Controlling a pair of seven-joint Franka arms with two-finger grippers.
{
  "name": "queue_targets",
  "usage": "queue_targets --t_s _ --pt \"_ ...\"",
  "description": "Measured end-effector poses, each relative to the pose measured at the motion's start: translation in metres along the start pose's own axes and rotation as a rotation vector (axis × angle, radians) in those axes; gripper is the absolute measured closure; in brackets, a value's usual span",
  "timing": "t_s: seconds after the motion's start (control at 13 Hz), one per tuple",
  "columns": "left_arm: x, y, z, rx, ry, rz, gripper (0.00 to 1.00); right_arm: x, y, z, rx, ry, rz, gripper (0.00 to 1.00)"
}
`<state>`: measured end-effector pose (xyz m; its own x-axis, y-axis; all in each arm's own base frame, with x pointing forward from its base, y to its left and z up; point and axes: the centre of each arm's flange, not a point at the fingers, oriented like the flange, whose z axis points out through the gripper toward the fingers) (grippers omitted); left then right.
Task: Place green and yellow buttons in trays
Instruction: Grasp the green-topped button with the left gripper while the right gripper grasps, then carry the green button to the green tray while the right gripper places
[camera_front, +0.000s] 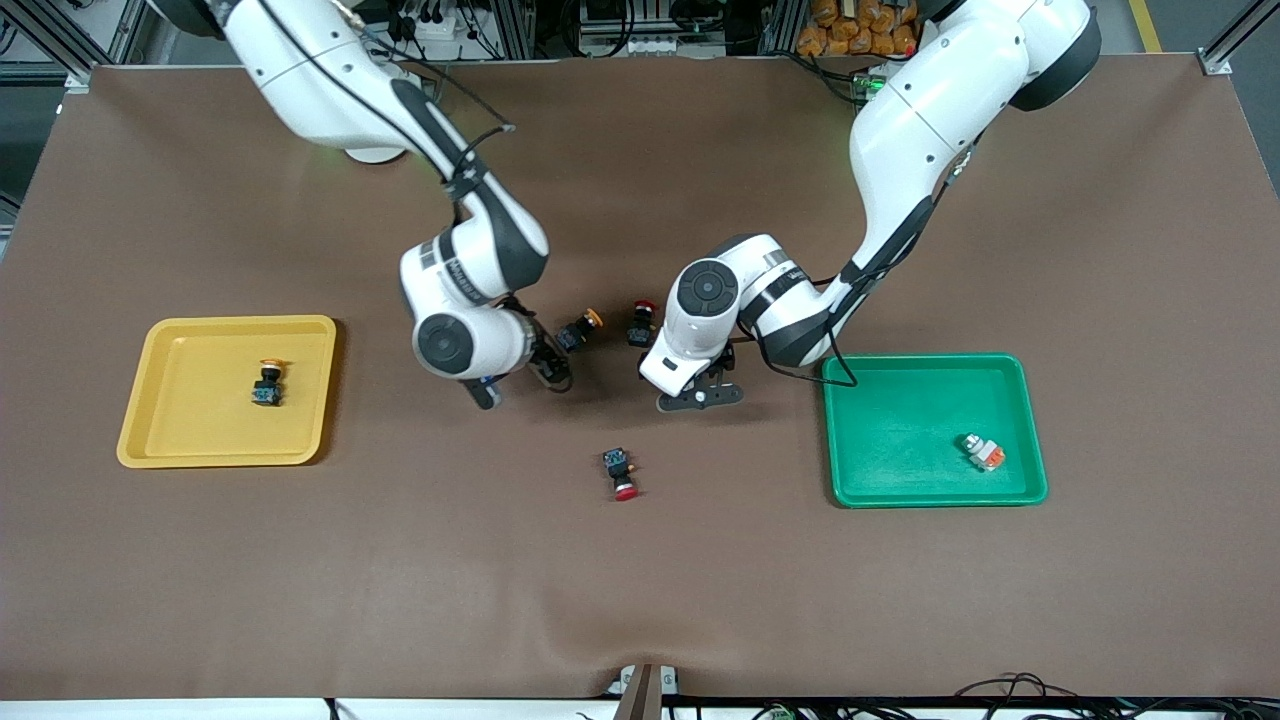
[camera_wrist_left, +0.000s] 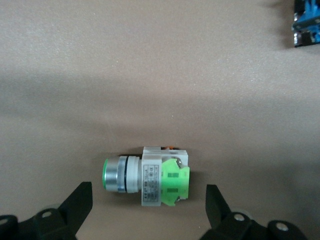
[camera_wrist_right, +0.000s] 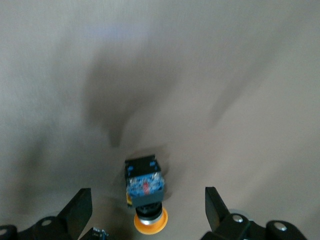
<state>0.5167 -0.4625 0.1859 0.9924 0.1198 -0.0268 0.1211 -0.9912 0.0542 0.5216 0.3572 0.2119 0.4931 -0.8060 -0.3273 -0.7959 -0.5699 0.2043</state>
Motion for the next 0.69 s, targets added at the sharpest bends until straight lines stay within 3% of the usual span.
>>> queue_targets --t_s 0.38,0.69 --pt "0.001 -0.002 0.003 0.008 0.007 0.008 0.0 -0.012 0.007 0.033 0.037 0.034 -0.009 0.04" --pt "0.005 -0.006 0.006 0.014 0.009 0.001 0.0 -0.008 0.008 0.035 0.04 0.039 -0.01 0.53"
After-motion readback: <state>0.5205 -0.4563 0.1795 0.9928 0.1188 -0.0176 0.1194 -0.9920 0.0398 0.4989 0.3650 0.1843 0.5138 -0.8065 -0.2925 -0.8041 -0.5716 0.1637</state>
